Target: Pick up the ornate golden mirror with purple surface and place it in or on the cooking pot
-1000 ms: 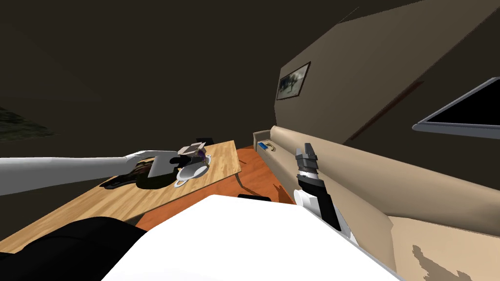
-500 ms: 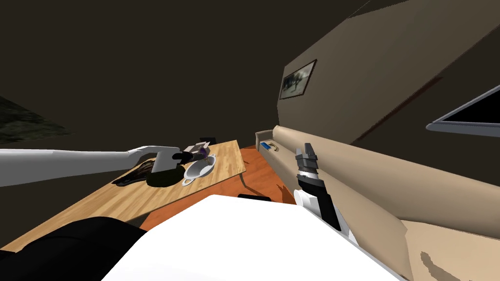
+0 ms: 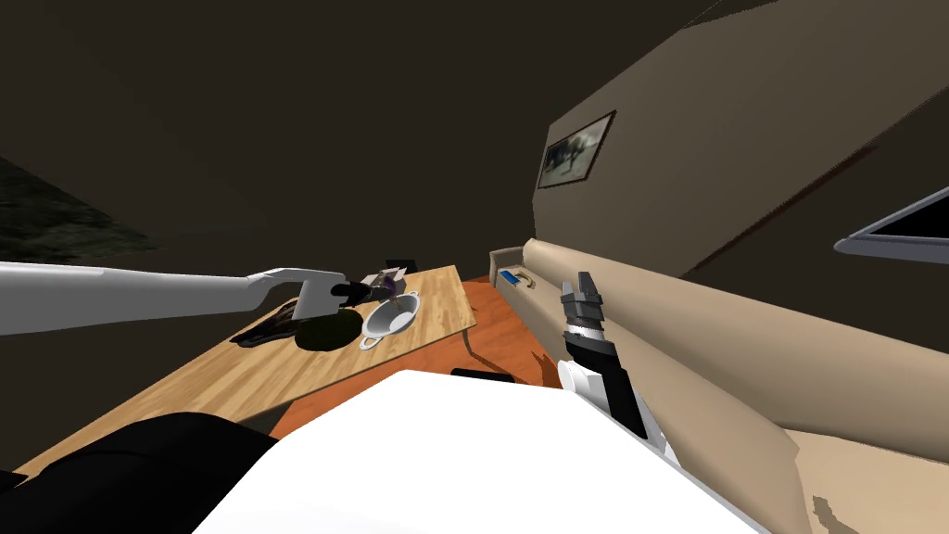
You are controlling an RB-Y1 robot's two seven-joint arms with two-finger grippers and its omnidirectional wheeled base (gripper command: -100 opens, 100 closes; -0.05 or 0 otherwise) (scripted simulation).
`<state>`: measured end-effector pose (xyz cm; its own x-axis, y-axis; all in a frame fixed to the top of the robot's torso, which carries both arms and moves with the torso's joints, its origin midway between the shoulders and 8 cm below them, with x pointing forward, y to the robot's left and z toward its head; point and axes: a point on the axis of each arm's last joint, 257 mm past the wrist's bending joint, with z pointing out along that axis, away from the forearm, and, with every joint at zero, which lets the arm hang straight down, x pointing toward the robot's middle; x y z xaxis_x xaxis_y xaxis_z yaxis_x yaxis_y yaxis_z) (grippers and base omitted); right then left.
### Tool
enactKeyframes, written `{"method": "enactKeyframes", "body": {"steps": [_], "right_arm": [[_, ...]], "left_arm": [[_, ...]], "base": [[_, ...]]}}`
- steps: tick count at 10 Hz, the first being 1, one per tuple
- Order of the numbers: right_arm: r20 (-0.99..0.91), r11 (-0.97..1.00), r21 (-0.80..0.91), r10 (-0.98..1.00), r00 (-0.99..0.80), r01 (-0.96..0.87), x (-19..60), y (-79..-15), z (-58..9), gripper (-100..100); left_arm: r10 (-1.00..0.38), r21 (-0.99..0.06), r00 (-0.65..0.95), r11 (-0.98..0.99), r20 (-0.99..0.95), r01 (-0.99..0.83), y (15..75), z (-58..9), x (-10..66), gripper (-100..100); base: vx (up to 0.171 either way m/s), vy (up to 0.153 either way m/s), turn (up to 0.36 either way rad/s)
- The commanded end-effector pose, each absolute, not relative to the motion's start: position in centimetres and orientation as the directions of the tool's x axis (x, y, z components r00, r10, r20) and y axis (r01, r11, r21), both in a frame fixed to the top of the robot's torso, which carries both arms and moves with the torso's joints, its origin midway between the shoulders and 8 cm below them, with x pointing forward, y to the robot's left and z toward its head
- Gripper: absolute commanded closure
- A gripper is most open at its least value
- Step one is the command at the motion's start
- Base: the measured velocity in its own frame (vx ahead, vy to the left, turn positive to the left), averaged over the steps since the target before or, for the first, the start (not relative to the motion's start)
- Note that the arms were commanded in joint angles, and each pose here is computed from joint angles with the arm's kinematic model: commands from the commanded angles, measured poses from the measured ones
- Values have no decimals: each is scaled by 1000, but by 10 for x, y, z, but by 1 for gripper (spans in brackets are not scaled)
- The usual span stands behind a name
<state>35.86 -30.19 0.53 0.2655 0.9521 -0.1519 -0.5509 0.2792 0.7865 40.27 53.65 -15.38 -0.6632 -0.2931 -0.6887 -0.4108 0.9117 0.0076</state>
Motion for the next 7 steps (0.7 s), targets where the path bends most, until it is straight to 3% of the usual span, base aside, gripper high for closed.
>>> {"method": "enactKeyframes", "body": {"steps": [1,5,6,7], "right_arm": [[-152,279,787,952,266,-551,359,-302,5,0],[-152,279,787,952,266,-551,359,-302,5,0],[-152,279,787,952,266,-551,359,-302,5,0],[-152,279,787,952,265,-551,359,-302,5,0]], "left_arm": [[-287,8,-664,915,-690,-404,531,-149,408,100],[-258,20,-678,927,-688,-374,508,-131,419,100],[-262,18,-675,926,-690,-377,510,-132,419,100],[-261,19,-675,926,-690,-377,510,-132,419,-100]], "base": [[-11,123,29],[-9,167,46],[9,68,4],[1,14,0]]}}
